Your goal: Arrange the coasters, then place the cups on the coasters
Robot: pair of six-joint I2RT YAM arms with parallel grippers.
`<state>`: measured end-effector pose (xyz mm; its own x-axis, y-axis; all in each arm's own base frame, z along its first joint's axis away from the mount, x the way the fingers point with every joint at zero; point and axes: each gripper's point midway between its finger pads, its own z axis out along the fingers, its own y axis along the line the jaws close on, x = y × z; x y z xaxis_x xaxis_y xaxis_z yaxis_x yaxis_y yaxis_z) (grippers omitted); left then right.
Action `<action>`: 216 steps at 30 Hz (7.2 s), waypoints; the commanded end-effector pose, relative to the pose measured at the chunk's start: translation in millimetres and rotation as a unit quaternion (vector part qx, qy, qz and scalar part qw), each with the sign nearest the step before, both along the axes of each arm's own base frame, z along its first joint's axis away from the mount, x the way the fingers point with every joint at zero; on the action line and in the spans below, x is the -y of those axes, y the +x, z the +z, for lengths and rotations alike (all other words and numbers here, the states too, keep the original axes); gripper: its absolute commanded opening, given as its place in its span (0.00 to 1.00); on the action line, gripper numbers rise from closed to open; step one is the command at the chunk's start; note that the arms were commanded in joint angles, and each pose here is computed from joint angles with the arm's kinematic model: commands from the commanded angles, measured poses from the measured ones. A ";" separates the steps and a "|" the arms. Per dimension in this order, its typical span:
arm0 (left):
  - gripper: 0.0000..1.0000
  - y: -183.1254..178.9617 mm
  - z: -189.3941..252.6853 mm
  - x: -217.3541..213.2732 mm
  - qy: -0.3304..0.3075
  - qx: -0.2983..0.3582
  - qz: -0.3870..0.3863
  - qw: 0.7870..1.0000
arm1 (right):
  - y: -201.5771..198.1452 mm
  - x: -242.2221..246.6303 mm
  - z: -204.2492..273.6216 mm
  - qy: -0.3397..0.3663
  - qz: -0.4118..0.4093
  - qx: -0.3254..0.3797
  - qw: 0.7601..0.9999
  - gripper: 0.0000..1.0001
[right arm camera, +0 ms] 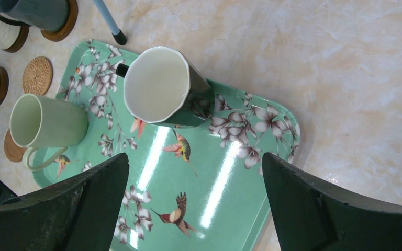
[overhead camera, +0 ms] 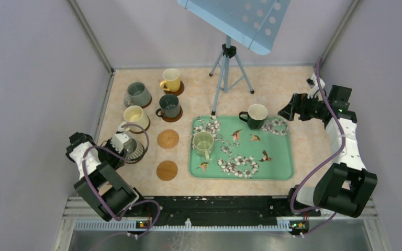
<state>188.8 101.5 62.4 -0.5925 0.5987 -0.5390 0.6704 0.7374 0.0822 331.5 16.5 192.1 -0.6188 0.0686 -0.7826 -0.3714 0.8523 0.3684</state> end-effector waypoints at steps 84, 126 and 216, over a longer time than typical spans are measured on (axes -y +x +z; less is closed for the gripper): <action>0.65 214.1 37.5 554.5 0.015 0.140 -0.453 0.881 | 2.4 -1.7 14.6 -0.005 0.005 0.025 1.000 0.96; 0.00 155.8 120.5 526.2 -0.145 0.076 -0.419 0.893 | 3.1 1.3 18.7 -0.012 -0.005 0.031 0.999 0.96; 0.06 99.4 34.0 153.8 -0.046 0.059 -0.009 0.997 | -0.2 -4.3 -6.7 0.012 0.003 -0.007 1.000 0.96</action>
<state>269.2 -50.8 75.4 -0.6035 0.5496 -0.5777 0.6670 0.7449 0.0118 328.5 17.5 180.8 -0.6487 0.0966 -0.7548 -0.3402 0.8505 0.4012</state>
